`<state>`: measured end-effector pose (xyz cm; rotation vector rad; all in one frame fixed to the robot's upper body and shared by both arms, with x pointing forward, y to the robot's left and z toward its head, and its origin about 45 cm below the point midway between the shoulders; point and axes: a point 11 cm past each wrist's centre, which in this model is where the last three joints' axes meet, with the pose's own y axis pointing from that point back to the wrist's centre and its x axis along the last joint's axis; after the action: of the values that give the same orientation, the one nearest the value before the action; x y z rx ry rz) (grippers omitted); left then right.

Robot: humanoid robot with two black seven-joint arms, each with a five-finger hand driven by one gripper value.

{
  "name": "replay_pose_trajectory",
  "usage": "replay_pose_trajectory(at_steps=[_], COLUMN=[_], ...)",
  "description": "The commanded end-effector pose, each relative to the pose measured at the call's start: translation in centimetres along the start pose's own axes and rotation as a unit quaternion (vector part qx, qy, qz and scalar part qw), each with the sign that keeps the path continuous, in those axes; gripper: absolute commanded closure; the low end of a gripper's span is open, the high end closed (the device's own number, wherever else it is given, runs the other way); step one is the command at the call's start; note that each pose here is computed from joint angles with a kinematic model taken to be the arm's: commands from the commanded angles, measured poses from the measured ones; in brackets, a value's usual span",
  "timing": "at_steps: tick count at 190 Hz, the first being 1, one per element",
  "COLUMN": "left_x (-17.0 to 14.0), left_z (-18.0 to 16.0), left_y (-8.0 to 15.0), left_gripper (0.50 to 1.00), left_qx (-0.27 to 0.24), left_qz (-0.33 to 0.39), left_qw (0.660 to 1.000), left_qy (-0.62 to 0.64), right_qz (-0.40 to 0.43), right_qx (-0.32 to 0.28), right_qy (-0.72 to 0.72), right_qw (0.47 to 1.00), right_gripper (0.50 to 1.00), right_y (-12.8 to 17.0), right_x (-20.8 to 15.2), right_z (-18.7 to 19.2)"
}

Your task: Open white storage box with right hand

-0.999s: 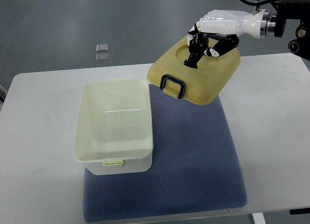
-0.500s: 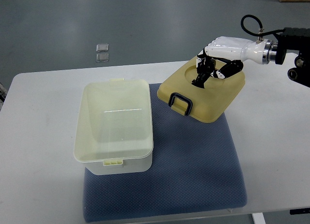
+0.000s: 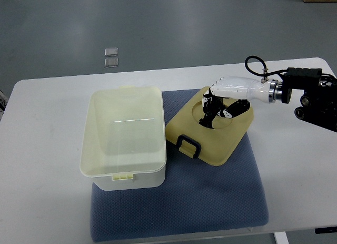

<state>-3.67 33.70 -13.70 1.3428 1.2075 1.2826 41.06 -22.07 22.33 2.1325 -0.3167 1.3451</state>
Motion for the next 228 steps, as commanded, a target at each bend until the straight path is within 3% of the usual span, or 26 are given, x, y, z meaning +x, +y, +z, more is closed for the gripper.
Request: replay_pose_trajectory(at_steps=[1, 23, 31, 34, 35, 36, 37, 38, 40, 42, 48, 124, 166, 184, 210, 228], left_x=[0.0, 0.0, 0.0, 0.0, 0.0, 0.0, 0.0, 0.0, 0.0, 0.0, 0.0, 0.0, 0.0, 0.0, 0.0, 0.0], left_z=[0.0, -0.1, -0.1, -0.1, -0.1, 0.0, 0.0, 0.0, 0.0, 0.0, 0.0, 0.0, 0.0, -0.1, -0.1, 0.0], left_y=[0.0, 0.0, 0.0, 0.0, 0.0, 0.0, 0.0, 0.0, 0.0, 0.0, 0.0, 0.0, 0.0, 0.0, 0.0, 0.0], left_gripper=[0.5, 0.5, 0.5, 0.5, 0.5, 0.5, 0.5, 0.5, 0.5, 0.5, 0.5, 0.5, 0.5, 0.5, 0.5, 0.5], left_qx=[0.0, 0.0, 0.0, 0.0, 0.0, 0.0, 0.0, 0.0, 0.0, 0.0, 0.0, 0.0, 0.0, 0.0, 0.0, 0.0], left_qz=[0.0, 0.0, 0.0, 0.0, 0.0, 0.0, 0.0, 0.0, 0.0, 0.0, 0.0, 0.0, 0.0, 0.0, 0.001, 0.001], left_qw=[1.0, 1.0, 1.0, 1.0, 1.0, 1.0, 1.0, 1.0, 1.0, 1.0, 1.0, 1.0, 1.0, 1.0, 1.0, 1.0], left_qy=[-0.001, 0.0, 0.0, 0.0, 0.0, 0.0, 0.0, 0.0, 0.0, 0.0, 0.0, 0.0, 0.0, 0.0, 0.0, 0.0], right_qz=[-0.001, 0.003, 0.006, 0.006, 0.006, 0.007, 0.007, 0.007, 0.007, 0.007, 0.006, 0.018, 0.129, 0.206, 0.348, 0.394], right_qx=[0.001, 0.0, 0.0, 0.0, 0.0, 0.0, 0.0, 0.0, 0.0, -0.001, -0.001, -0.008, -0.006, 0.005, 0.018, 0.027], right_qy=[-0.003, -0.006, -0.01, -0.012, -0.012, -0.012, -0.012, -0.012, -0.012, -0.013, -0.013, -0.032, -0.153, -0.281, -0.442, -0.498], right_qw=[1.0, 1.0, 1.0, 1.0, 1.0, 1.0, 1.0, 1.0, 1.0, 1.0, 1.0, 0.999, 0.98, 0.938, 0.827, 0.772], right_gripper=[1.0, 1.0, 0.891, 0.812, 0.812, 0.763, 0.762, 0.718, 0.718, 0.663, 0.644, 0.587, 0.587, 0.587, 0.587, 0.587], right_y=[0.0, 0.0, -0.1, -0.1, -0.1, -0.1, -0.1, -0.1, -0.1, 0.0, 0.0, 0.4, 0.7, 1.5, 4.0, 3.3], right_x=[-0.3, -0.3, -0.1, -0.2, -0.2, -0.1, -0.1, -0.1, -0.1, -0.1, -0.2, 0.0, 4.6, 6.3, 8.0, 7.7], right_z=[0.0, 0.0, 0.0, 0.0, 0.0, 0.0, 0.0, 0.0, 0.0, 0.0, 0.0, 0.4, 0.7, 1.6, 4.6, 5.1])
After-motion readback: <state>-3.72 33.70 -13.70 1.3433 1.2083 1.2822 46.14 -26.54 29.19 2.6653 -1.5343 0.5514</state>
